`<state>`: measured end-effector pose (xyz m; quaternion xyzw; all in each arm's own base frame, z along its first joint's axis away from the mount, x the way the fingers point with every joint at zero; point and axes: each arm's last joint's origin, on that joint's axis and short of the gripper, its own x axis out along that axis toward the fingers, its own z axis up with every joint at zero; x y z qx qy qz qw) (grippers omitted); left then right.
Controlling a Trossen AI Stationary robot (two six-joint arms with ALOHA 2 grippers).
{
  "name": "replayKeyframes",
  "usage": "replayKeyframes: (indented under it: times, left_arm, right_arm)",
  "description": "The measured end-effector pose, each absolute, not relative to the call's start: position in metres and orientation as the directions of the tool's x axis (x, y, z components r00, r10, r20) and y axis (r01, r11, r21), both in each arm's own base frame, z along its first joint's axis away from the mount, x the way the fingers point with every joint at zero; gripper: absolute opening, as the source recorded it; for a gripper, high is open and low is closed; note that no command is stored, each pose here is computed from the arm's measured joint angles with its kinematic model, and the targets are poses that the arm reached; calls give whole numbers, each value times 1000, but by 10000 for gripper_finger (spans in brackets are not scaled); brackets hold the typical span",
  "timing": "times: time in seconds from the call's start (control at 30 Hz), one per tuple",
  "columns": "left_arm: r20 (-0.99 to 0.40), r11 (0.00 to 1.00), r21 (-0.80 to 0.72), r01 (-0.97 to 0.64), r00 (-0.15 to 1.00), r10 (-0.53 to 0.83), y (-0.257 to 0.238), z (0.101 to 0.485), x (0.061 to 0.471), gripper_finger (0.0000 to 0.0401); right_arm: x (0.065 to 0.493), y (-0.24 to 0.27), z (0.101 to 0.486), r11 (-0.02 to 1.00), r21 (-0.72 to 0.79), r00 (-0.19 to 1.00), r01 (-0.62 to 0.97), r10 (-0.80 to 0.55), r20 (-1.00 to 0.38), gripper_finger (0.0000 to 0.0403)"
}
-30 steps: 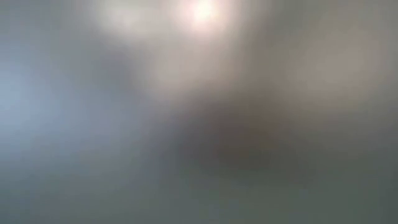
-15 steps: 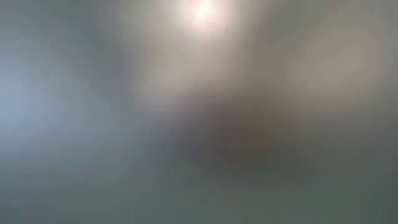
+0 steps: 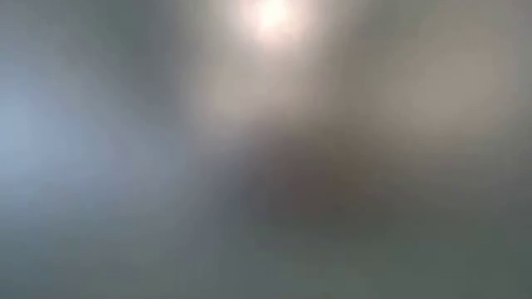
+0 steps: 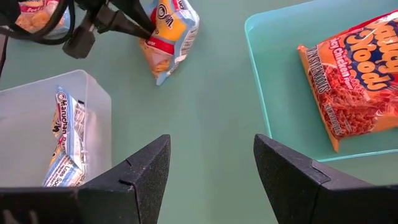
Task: Sort Maruchan noodles
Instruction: Put the blue noodle pack into the transparent bin
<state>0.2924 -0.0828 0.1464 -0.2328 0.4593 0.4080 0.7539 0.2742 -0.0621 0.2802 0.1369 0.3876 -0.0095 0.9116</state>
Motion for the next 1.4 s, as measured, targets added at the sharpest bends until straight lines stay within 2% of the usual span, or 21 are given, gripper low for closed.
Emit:
replayKeyframes:
  times: [0.13,0.37,0.53,0.63,0.8,0.97,1.17,1.27,1.4]
  left_arm:
    - [-885,726,113,-679,263,384,-81,146,296,36]
    - [-870,899,119,-422,392,300,-85,148,310,36]
    - [-843,970,93,-227,500,198,-91,152,322,36]
    - [-827,967,124,-222,515,225,-91,153,323,37]
    - [-784,923,158,-351,523,334,-87,157,322,37]
    - [-766,862,10,-507,550,332,-88,168,323,37]
    - [-762,546,-354,-759,573,302,-91,176,328,37]
    - [-765,432,-423,-796,570,301,-91,175,328,37]
    - [-782,348,-453,-821,553,287,-91,174,326,37]
  right_arm:
    - [274,-62,280,960,247,699,129,89,-709,219]
    - [274,-62,280,957,254,699,136,89,-709,219]
    - [274,-62,280,957,255,699,137,89,-709,219]
    - [274,-62,280,955,260,699,142,89,-709,219]
    - [274,-62,280,954,262,699,145,89,-709,219]
    - [274,-62,280,945,282,699,166,89,-709,219]
    - [278,-63,275,887,374,690,272,92,-718,219]
    - [287,-63,264,870,391,669,301,100,-736,219]
    - [300,-65,248,854,406,654,324,108,-749,219]
